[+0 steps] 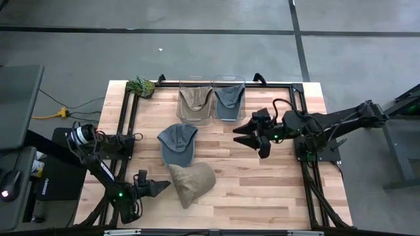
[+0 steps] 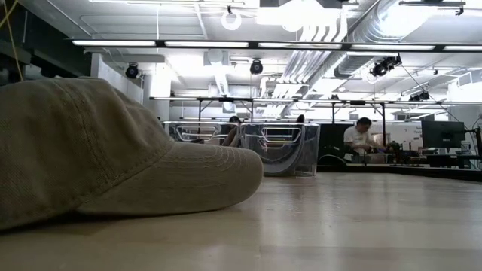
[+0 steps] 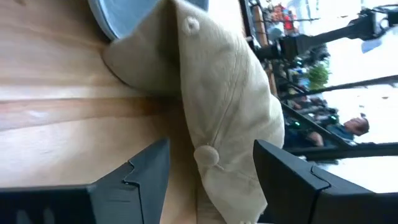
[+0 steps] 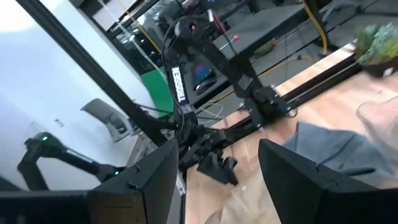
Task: Pick & Place hat
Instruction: Put the brown cap into the left transparent bin
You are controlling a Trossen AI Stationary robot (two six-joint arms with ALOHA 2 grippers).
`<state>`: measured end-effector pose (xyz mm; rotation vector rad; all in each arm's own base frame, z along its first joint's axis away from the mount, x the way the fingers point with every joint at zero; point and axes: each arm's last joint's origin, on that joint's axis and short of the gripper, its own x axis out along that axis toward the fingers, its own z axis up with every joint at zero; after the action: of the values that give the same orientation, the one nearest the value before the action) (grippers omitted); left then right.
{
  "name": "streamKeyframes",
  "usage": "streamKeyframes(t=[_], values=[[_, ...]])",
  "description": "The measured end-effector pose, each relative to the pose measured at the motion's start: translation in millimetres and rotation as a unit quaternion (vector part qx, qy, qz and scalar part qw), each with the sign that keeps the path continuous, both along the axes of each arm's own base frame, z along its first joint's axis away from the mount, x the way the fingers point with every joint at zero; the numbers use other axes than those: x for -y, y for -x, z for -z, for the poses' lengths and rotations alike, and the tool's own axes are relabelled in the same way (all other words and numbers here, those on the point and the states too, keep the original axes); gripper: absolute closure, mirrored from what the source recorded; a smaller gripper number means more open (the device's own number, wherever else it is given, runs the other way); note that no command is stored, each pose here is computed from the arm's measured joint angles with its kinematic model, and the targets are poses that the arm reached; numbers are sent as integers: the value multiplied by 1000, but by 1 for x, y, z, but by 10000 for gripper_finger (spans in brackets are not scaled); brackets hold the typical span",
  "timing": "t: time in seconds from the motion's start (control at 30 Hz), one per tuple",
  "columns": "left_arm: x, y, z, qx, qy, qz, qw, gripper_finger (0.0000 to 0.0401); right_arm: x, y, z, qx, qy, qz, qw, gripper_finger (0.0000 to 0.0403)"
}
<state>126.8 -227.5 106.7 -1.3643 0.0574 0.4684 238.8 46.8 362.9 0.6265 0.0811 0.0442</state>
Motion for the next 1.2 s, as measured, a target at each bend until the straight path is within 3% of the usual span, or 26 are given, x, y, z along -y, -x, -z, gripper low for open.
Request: streamKeyframes(t=[0.3, 0.63, 0.87, 1.03, 1.2], values=[[-2, 0, 5, 20, -33, 15, 999, 188, 2, 5, -32, 20, 24, 23, 999, 185], [0, -7, 18, 21, -32, -4, 999, 188, -7, 4, -32, 16, 32, 32, 999, 185], [1, -27, 15, -40, -9, -4, 999, 188, -10, 1, -29, 11, 32, 32, 999, 185], [11, -43, 8, -101, 43, 16, 994, 188, -9, 1, -29, 11, 32, 37, 999, 185], [13, -53, 2, -151, 45, 19, 987, 188, -9, 1, -28, 9, 33, 37, 999, 185]])
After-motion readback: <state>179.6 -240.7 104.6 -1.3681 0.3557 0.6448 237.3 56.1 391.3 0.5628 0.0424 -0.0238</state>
